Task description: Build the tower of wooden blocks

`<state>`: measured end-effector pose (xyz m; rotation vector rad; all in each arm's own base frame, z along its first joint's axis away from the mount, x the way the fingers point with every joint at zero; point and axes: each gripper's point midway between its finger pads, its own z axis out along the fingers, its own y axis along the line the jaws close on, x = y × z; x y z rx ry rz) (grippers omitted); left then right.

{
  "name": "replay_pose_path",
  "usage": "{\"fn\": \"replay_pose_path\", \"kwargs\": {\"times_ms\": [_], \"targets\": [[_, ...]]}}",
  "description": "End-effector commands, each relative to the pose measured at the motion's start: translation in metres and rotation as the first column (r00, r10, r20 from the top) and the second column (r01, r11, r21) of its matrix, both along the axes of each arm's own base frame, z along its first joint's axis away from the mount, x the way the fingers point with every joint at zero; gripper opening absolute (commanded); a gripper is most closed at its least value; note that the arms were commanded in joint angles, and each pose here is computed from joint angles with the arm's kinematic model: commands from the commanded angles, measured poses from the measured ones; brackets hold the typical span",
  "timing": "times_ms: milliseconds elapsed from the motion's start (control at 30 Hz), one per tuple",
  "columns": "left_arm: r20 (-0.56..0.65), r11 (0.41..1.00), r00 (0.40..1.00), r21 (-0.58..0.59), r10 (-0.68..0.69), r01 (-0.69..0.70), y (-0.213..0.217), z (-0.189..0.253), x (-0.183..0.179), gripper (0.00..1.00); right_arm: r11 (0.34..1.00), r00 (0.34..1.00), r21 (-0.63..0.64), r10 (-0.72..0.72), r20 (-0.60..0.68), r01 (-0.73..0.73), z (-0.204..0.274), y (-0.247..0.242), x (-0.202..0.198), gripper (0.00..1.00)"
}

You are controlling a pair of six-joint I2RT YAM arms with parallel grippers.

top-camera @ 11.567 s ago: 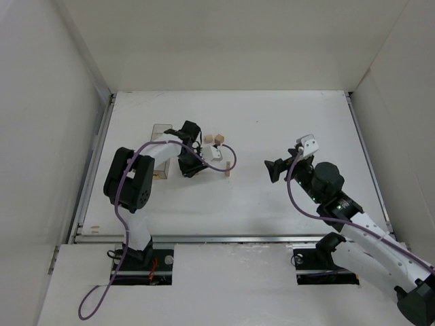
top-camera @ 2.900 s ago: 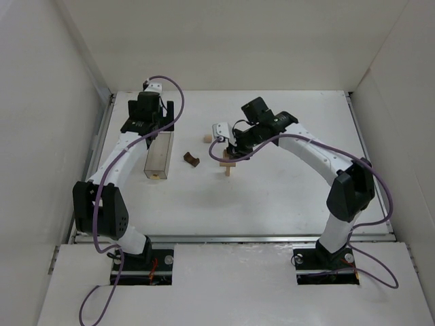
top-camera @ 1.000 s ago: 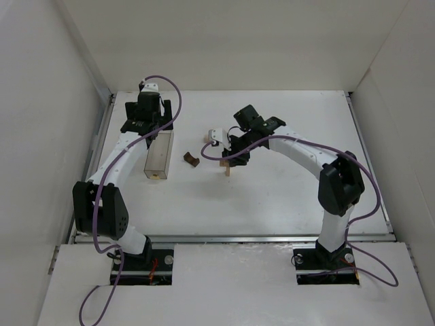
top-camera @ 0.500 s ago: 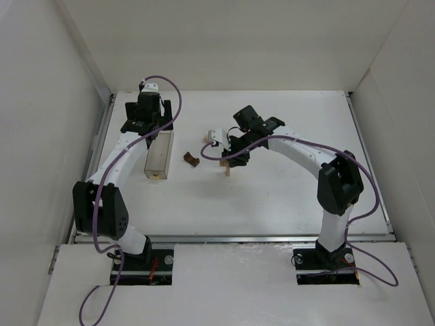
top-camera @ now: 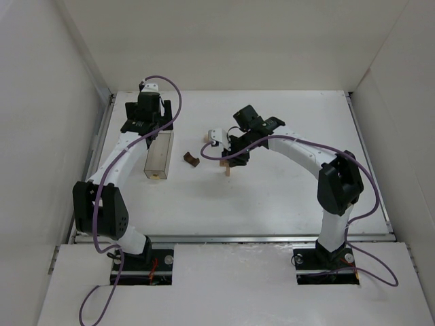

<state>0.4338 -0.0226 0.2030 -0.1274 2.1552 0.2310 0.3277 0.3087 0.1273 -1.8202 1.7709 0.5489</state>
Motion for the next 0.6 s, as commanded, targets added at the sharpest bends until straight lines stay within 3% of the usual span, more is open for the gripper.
{"fn": "replay_pose_path", "kwargs": {"times_ms": [0,567], "targets": [[0.052,1.000,0.998,-0.010,0.017,-0.017,0.003,0.015,0.000,1.00,0.999,0.999,0.052,0.007,0.038,-0.009,0.017,0.015,0.008,0.00],[0.025,1.000,1.000,-0.004,0.017,-0.017,0.004,0.003,-0.002,1.00,0.999,1.000,0.047,0.001,0.025,-0.002,0.012,0.016,0.009,0.00]]}}
